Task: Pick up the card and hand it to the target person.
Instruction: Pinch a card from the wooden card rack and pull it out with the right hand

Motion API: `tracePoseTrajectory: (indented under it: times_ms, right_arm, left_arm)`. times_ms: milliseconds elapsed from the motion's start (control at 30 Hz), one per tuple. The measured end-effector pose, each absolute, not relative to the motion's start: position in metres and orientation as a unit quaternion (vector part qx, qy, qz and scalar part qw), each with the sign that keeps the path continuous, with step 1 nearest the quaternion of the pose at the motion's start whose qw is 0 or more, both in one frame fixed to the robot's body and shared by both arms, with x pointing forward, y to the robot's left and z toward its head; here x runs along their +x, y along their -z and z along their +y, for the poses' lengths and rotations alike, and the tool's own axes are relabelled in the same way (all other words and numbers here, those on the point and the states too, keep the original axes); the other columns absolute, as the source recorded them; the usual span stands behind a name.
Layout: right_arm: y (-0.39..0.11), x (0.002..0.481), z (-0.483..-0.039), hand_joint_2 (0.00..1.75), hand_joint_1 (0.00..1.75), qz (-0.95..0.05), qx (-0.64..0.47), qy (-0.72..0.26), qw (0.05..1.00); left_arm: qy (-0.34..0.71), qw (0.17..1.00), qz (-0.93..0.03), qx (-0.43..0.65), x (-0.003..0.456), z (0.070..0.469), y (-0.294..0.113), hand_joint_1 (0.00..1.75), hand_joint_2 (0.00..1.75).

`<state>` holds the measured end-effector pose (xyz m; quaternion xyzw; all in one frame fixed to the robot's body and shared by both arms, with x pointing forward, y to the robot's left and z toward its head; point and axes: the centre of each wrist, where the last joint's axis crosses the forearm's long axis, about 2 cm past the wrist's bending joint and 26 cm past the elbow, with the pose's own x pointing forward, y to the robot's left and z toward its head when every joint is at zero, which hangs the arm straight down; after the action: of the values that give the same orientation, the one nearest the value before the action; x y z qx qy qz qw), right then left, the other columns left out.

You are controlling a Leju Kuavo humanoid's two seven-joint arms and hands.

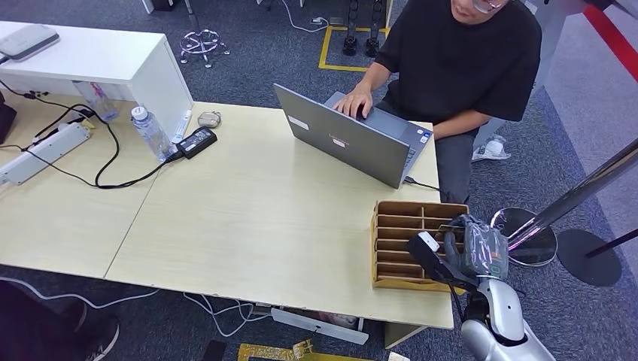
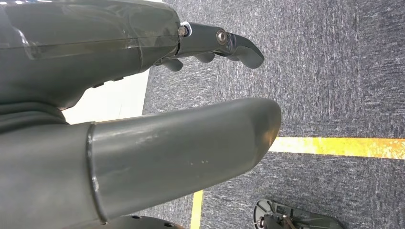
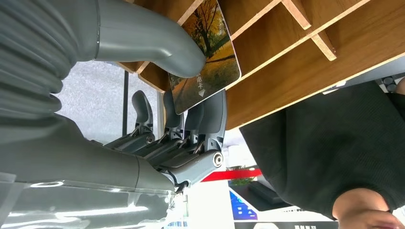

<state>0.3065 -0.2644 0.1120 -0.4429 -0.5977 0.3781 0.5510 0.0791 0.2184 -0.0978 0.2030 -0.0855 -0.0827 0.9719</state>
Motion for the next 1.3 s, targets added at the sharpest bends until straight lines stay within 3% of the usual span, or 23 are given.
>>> tracePoseTrajectory:
  times_ms: [467, 867, 1067, 1300]
  right_arm:
    - [-0.1123, 0.3070, -0.2637, 1.75, 1.56, -0.600, -0.444, -0.375, 0.550]
    - [-0.1112, 0.3077, -0.2631, 1.75, 1.58, -0.600, -0.446, -0.374, 0.548]
    - [-0.1110, 0.3077, -0.2631, 1.75, 1.74, -0.600, -0.447, -0.375, 0.547]
    - [-0.1112, 0.3077, -0.2637, 1.75, 1.75, -0.601, -0.451, -0.372, 0.545]
  left_arm:
    - [0.083, 0.972, -0.085, 0.203, 0.0791, 0.2184, 0.0978, 0.00, 0.00]
    - [0.082, 0.972, -0.083, 0.204, 0.0789, 0.2188, 0.0978, 0.00, 0.00]
    - [0.082, 0.972, -0.083, 0.204, 0.0789, 0.2188, 0.0979, 0.00, 0.00]
    - [0.081, 0.972, -0.082, 0.204, 0.0788, 0.2189, 0.0979, 0.00, 0.00]
